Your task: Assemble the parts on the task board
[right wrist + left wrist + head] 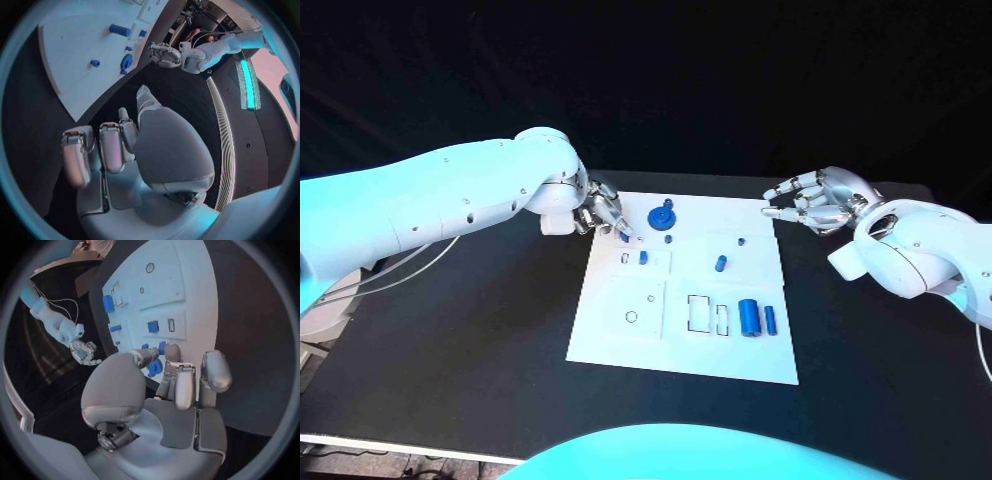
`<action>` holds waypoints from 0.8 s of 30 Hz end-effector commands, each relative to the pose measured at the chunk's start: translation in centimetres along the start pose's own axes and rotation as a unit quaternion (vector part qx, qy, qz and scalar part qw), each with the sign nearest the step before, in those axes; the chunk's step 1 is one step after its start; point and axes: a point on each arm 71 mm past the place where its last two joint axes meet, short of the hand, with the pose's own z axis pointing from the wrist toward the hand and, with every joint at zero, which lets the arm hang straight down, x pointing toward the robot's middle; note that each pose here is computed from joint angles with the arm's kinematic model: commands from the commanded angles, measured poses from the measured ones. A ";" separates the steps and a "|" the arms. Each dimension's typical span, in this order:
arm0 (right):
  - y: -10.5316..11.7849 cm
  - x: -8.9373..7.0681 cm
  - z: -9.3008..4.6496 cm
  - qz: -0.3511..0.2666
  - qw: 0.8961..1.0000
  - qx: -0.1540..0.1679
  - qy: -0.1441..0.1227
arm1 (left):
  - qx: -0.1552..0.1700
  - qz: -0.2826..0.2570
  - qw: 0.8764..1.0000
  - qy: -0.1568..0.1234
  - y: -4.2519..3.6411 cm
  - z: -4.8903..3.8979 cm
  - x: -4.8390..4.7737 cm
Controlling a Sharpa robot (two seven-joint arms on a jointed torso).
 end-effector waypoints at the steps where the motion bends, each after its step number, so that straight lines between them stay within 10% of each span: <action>1: 0.0 0.2 -0.1 -0.003 1.000 -0.006 0.007 | 0.018 0.025 0.999 -0.033 -0.44 -0.19 0.09; 24: -0.2 0.2 -0.2 -0.002 1.000 -0.003 0.008 | 0.010 0.069 0.996 -0.046 -0.55 0.04 2.90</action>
